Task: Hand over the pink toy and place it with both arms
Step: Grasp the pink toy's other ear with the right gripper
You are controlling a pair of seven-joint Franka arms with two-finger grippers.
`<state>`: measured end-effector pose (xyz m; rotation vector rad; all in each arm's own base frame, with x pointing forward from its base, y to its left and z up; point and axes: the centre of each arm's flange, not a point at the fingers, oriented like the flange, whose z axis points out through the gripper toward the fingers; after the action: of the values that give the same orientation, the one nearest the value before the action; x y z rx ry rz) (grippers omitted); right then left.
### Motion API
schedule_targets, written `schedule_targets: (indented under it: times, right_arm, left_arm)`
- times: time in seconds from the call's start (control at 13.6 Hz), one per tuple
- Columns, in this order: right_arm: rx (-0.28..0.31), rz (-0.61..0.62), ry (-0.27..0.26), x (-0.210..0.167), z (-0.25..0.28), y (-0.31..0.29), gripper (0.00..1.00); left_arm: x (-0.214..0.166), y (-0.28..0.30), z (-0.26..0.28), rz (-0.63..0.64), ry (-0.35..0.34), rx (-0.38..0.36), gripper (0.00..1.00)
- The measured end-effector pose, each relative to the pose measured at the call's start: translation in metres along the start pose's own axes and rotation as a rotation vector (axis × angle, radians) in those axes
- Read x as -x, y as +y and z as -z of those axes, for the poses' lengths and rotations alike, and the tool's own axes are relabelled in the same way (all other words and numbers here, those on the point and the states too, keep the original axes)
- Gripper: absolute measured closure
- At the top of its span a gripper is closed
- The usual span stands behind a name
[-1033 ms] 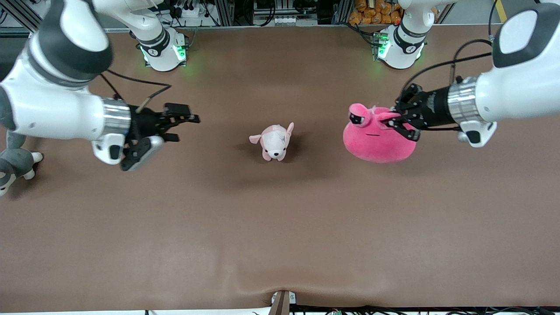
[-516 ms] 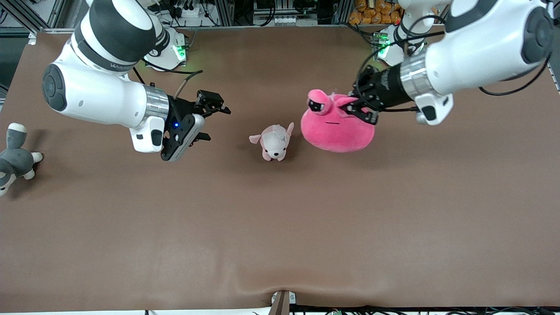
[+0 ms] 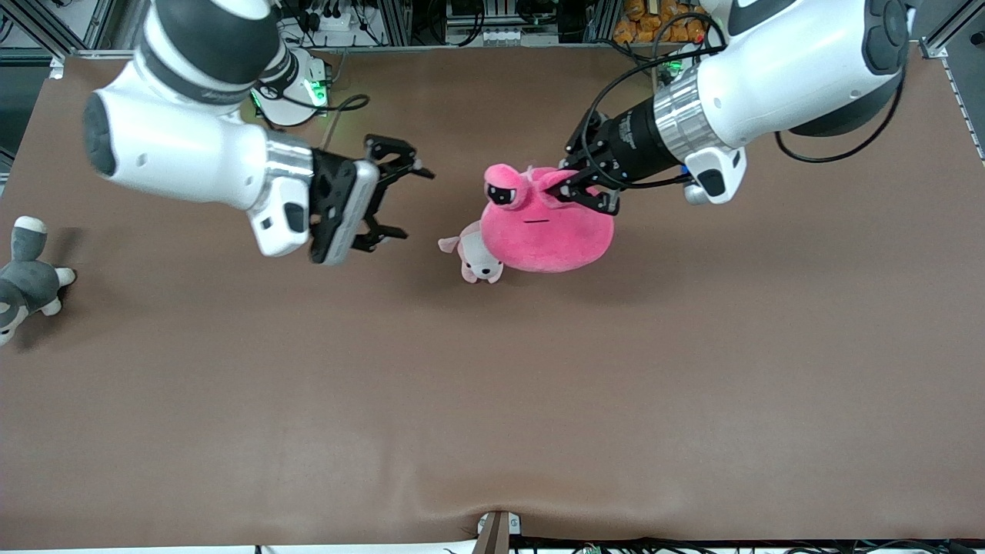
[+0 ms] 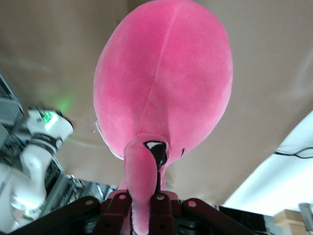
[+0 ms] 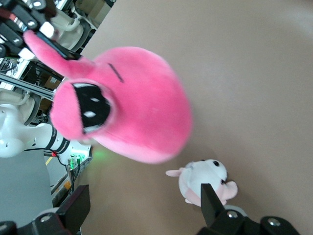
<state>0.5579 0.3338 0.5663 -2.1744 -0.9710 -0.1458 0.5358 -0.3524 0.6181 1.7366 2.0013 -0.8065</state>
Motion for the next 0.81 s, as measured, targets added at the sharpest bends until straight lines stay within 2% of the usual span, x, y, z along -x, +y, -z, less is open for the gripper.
schedule_targets:
  times: [0.52, 0.81]
  right_arm:
    - [-0.010, -0.026, 0.013, -0.009, 0.000, -0.052, 0.00]
    - [0.042, -0.004, 0.072, -0.016, 0.004, -0.047, 0.00]
  left_arm:
    - [0.026, -0.006, -0.029, 0.065, -0.075, 0.034, 0.89]
    - [0.029, -0.009, -0.031, 0.060, -0.078, 0.034, 0.89]
